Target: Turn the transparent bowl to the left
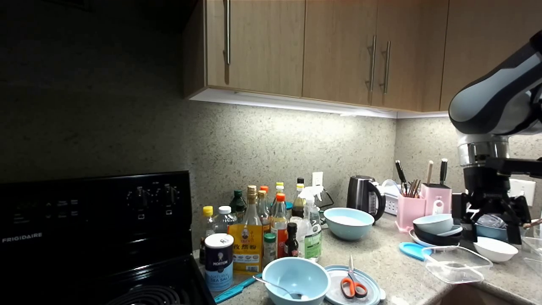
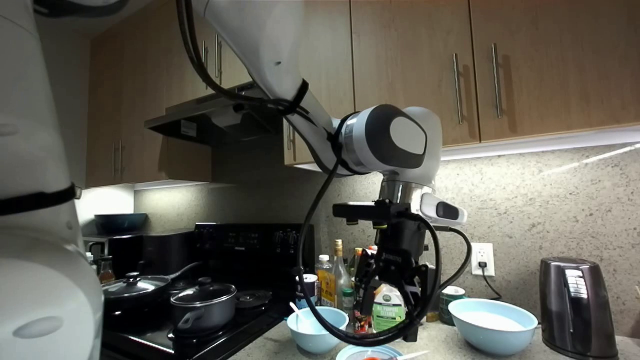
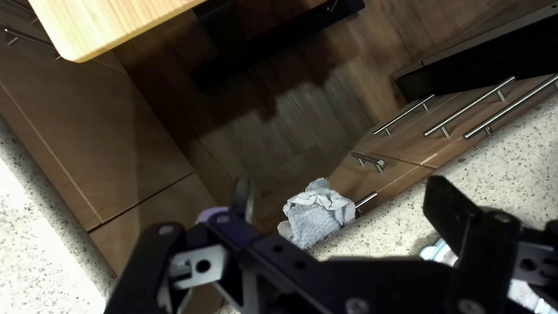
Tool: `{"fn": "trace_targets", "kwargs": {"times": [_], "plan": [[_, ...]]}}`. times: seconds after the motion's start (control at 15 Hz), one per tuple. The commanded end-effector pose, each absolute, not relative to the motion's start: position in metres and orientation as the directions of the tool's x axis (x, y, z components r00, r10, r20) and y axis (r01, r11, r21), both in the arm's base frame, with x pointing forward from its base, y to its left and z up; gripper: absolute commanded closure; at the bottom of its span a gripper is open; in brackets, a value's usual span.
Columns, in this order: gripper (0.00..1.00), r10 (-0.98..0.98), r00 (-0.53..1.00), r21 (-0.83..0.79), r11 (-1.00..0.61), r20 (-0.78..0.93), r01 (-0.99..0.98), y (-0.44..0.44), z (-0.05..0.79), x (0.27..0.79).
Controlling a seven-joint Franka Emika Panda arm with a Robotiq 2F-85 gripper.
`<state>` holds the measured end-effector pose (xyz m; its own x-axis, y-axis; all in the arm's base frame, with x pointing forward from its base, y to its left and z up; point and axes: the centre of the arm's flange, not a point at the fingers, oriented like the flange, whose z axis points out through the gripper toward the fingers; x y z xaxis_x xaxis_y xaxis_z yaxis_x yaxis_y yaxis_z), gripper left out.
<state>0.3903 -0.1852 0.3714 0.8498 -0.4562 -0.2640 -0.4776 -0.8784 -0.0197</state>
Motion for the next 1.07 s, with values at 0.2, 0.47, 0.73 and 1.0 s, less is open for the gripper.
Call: {"fn": "trace_targets", "kwargs": {"times": [0.2, 0.47, 0.73, 1.0], "plan": [[0.00, -0.451, 0.862, 0.030, -0.889, -0.229, -0.457, -0.221, 0.381, 0.441], [0.00, -0.433, 0.868, 0.051, -0.899, -0.243, -0.434, -0.261, 0.378, 0.488], [0.00, -0.470, 0.850, 0.058, -0.880, -0.239, -0.471, -0.256, 0.371, 0.486], [0.00, -0.468, 0.851, 0.058, -0.881, -0.239, -0.469, -0.255, 0.370, 0.488]]}}
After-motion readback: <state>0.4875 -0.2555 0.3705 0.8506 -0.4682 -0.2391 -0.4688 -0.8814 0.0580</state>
